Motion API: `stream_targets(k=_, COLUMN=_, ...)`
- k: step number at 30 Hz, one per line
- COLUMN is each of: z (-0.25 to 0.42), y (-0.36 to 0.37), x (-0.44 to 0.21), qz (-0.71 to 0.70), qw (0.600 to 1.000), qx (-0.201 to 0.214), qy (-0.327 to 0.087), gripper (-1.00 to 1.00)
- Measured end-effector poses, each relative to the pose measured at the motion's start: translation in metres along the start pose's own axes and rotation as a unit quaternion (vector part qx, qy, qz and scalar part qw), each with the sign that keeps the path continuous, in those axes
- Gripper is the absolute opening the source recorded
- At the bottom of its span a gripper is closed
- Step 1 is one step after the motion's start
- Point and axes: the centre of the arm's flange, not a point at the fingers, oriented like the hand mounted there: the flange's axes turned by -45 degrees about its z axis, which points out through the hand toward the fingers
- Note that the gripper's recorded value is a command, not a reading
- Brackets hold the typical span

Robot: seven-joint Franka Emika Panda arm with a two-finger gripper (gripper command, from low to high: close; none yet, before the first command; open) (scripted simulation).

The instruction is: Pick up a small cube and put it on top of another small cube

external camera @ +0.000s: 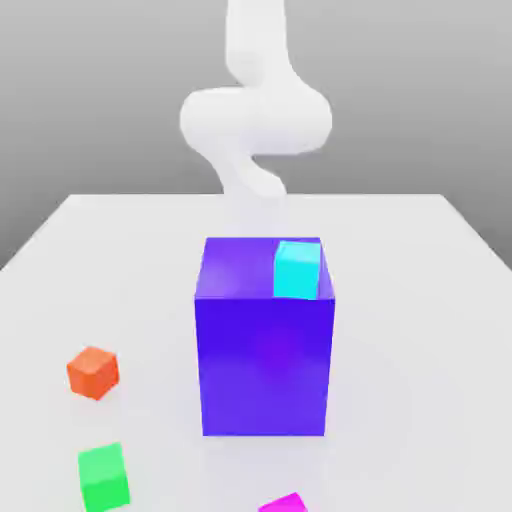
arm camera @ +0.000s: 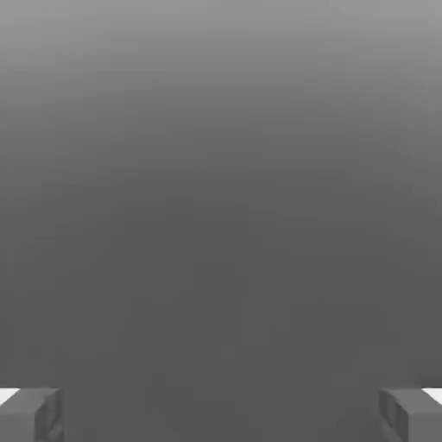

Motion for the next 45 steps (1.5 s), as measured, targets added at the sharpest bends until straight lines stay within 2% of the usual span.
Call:
stream_targets(k=11, z=0.131, y=-0.001, x=-0.005, qz=-0.205, qw=0.973, qx=0.078, qy=-0.076, gripper=0.00)
stream_targets(k=22, z=0.255, y=-0.015, x=-0.041, qz=-0.395, qw=0.897, qx=0.154, qy=-0.129, gripper=0.00)
stream_targets(k=34, z=0.373, y=-0.034, x=-0.112, qz=-0.582, qw=0.761, qx=0.231, qy=-0.168, gripper=0.00)
stream_targets(k=45, z=0.456, y=-0.038, x=-0.194, qz=-0.724, qw=0.594, qx=0.294, qy=-0.192, gripper=0.00)
